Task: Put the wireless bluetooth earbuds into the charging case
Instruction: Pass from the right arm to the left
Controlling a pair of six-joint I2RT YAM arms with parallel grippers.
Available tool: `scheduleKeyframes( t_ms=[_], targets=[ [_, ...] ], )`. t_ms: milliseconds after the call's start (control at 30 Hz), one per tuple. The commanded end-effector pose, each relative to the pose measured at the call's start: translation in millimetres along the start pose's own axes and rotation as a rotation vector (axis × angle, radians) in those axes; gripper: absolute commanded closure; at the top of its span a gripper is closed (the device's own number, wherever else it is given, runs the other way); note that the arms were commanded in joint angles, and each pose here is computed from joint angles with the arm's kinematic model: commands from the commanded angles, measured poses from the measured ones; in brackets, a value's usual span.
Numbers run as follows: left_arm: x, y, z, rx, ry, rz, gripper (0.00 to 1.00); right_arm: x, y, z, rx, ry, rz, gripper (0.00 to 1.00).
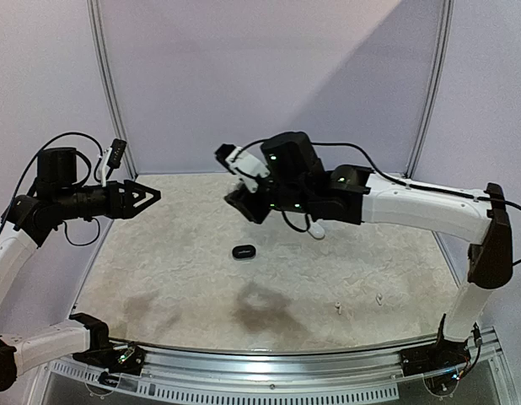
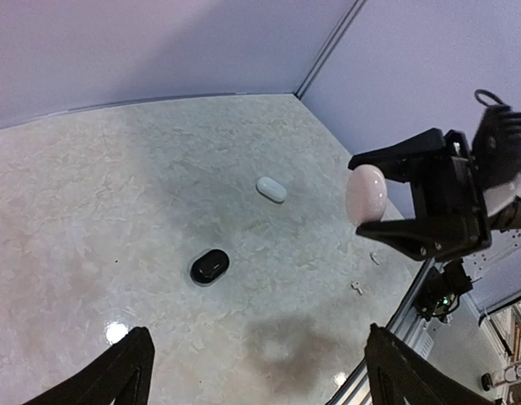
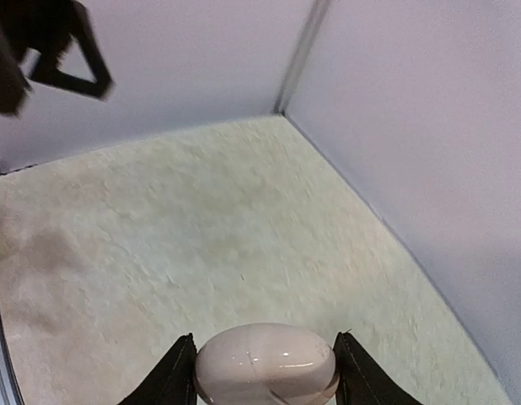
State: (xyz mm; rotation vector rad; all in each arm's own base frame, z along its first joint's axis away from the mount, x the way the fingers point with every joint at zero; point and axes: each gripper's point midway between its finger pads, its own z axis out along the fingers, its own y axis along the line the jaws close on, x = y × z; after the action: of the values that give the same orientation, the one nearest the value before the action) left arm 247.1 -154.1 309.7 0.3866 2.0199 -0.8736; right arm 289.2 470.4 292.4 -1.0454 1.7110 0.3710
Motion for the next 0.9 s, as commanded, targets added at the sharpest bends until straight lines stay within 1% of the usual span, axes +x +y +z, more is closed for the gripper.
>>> scheduleKeyframes(
  t_ms=[0, 133, 267, 400, 500, 700, 733, 867],
  targets=[
    [0.8, -20.7, 7.0, 0.085, 0.014, 0.015, 0.11, -45.2, 46.2, 24.7, -0.044, -0.132, -0.264, 0.89],
    [1.4, -30.3, 11.9, 0.116, 0.028, 0.048, 0.1, -63.3, 85.0, 29.3, -0.137, -0.206, -0.314, 0.89],
    [-1.3, -35.6, 15.2, 0.128, 0.028, 0.075, 0.11, -66.9, 104.2, 31.1, -0.173, -0.219, -0.336, 0.92],
    [6.9, -35.7, 22.2, 0.126, 0.057, 0.074, 0.15, -68.1, 111.4, 31.8, -0.179, -0.218, -0.332, 0.95],
    [8.8, -32.9, 28.6, 0.106, 0.07, 0.082, 0.23, -69.3, 120.1, 30.9, -0.199, -0.224, -0.337, 0.95],
    [5.5, -33.4, 32.7, 0.091, 0.084, 0.111, 0.45, -71.0, 129.4, 31.5, -0.213, -0.226, -0.359, 0.97],
    [7.1, -34.9, 33.2, 0.097, 0.092, 0.109, 0.5, -70.5, 130.7, 32.3, -0.216, -0.225, -0.361, 0.97],
    [15.5, -36.9, 31.7, 0.107, 0.125, 0.119, 0.89, -72.4, 124.8, 33.1, -0.18, -0.222, -0.355, 0.99]
  ],
)
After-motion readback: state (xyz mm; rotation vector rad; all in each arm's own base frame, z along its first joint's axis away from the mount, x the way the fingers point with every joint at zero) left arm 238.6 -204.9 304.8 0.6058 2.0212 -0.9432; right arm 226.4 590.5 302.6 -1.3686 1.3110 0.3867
